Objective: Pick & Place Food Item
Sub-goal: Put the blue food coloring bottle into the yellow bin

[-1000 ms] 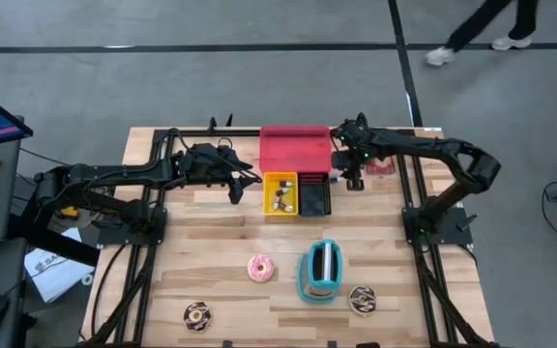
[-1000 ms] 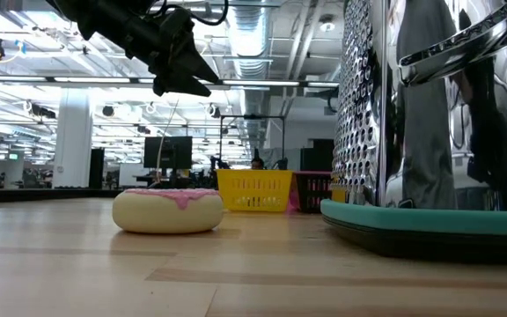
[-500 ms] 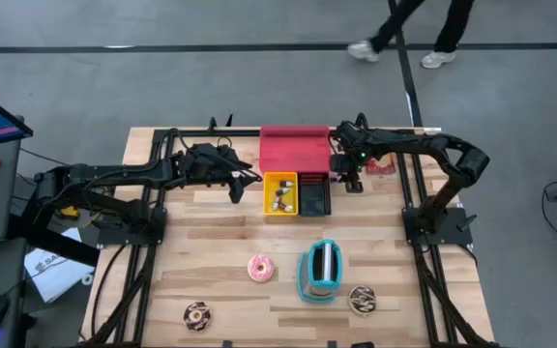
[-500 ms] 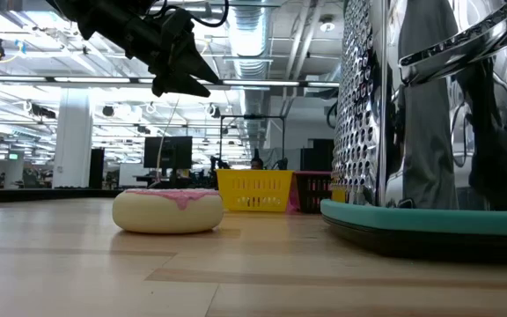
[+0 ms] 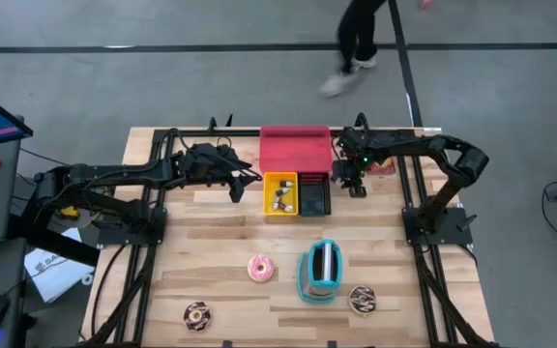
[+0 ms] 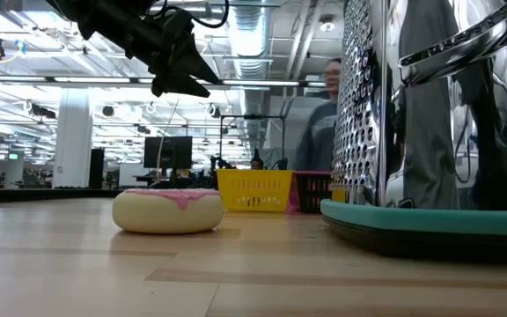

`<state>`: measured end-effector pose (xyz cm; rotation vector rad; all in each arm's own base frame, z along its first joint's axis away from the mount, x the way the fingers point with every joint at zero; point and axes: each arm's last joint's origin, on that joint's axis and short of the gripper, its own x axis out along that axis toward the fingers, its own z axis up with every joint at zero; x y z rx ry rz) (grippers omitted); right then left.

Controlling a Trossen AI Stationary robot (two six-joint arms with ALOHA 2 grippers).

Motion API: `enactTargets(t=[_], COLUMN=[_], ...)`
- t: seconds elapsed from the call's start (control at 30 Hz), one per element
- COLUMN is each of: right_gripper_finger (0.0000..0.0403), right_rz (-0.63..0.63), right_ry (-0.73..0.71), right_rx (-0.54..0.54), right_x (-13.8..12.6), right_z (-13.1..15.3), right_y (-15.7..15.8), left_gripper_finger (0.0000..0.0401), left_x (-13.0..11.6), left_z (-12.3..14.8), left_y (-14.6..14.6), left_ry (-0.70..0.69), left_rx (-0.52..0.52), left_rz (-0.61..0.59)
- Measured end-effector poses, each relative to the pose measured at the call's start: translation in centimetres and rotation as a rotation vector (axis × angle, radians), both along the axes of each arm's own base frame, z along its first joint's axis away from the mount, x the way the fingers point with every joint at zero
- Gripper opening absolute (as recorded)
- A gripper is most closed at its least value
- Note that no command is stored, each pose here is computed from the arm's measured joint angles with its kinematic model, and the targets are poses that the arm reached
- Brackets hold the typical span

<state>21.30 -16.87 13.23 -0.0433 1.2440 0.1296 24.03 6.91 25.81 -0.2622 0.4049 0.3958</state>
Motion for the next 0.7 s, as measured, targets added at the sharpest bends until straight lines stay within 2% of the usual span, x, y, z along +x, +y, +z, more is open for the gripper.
enactTargets(t=[0.27, 0.47, 0.7], right_gripper_finger=[0.0118, 0.0118, 0.0118], right_rz=[-0.032, -0.076, -0.231], right_ry=[-0.077, -0.049, -0.104], right_rx=[-0.041, -0.038, -0.005], right_x=[1.2, 1.2, 1.2], right_z=[0.1, 0.1, 1.5], right_y=[0.3, 0.5, 0.5], left_gripper_finger=[0.0227, 0.0227, 0.0227], left_x=[0.0, 0.0, 0.0], left_z=[0.0, 0.0, 0.0], left_y=[0.0, 0.0, 0.0], left_ry=[-0.007, -0.011, -0.013], left_rx=[-0.018, -0.029, -0.035], left_rz=[0.009, 0.015, 0.018])
